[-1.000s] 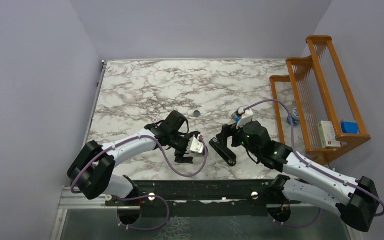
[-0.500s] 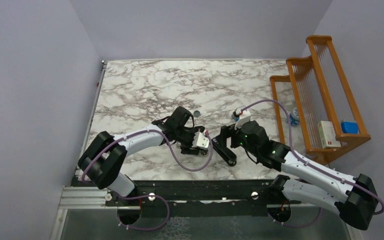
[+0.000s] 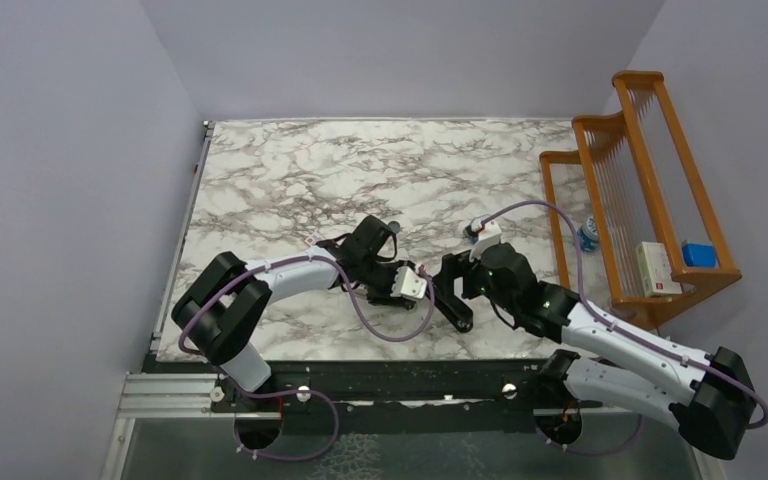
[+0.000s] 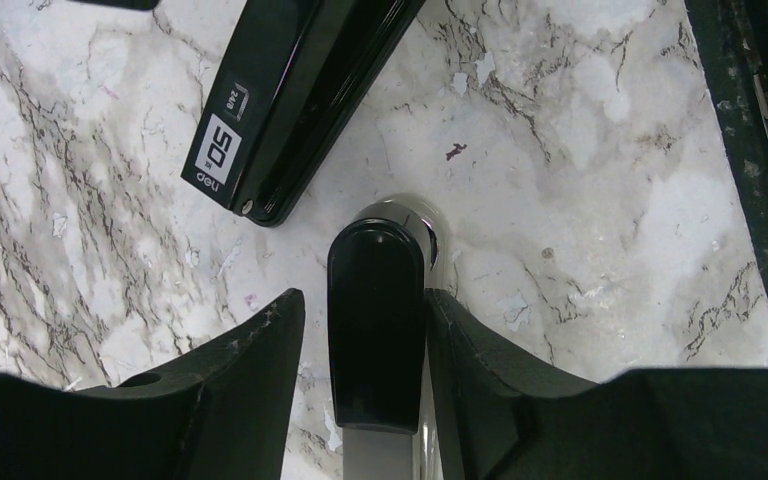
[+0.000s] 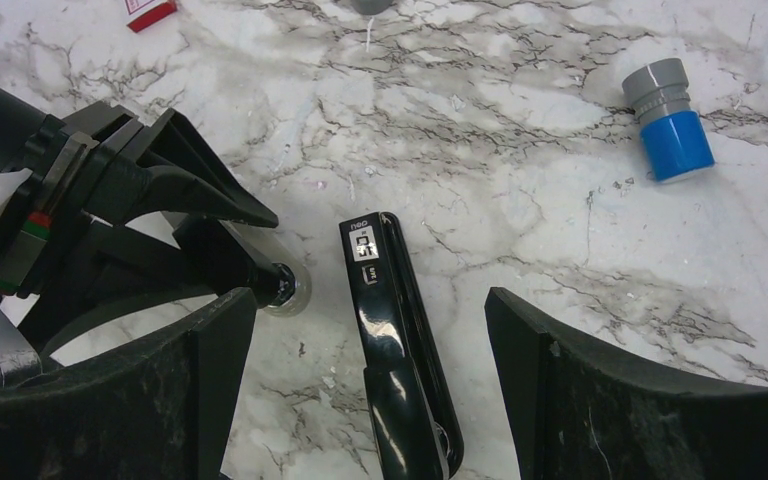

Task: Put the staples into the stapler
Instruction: Open the stapler at the center of the board.

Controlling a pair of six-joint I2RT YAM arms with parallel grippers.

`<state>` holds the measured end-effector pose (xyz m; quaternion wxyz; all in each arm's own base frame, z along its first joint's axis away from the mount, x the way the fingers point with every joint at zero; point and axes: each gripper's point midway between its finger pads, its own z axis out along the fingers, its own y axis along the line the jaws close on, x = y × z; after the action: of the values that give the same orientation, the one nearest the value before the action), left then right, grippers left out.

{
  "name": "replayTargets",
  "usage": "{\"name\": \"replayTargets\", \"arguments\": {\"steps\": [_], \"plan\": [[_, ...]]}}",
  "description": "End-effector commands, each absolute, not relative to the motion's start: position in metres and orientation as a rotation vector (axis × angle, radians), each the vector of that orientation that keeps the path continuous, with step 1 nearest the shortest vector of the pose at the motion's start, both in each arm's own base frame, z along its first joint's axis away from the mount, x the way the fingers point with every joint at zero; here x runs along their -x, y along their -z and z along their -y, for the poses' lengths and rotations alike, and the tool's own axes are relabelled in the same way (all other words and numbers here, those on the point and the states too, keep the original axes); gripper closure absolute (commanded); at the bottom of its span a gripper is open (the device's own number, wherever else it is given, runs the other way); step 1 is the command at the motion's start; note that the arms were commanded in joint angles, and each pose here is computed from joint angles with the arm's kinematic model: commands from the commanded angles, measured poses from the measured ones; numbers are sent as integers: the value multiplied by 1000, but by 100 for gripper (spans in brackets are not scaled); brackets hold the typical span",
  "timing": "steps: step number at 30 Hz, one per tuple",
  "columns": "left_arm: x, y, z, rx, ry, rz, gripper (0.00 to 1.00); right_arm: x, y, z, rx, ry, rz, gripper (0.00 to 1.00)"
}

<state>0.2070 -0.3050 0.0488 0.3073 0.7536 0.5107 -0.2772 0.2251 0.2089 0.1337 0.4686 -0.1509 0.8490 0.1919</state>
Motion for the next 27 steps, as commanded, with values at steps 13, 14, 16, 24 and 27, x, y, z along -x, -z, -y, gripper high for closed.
{"name": "replayTargets", "arguments": {"steps": [13,14,16,24,27], "plan": [[-215,-82,308,-1929,636,-1304,90,-225,-130,-209,289,-503,-2084,11],[-218,-91,308,-1892,624,-1296,91,-226,-133,-210,263,-512,-2081,11],[-227,-115,310,-1779,597,-1286,100,-230,-136,-212,199,-528,-2085,10],[-253,-189,286,-1294,545,-1269,100,-241,-152,-253,89,-705,-2115,8],[-251,-195,271,-1233,518,-1258,100,-247,-157,-266,113,-721,-2128,8]]}}
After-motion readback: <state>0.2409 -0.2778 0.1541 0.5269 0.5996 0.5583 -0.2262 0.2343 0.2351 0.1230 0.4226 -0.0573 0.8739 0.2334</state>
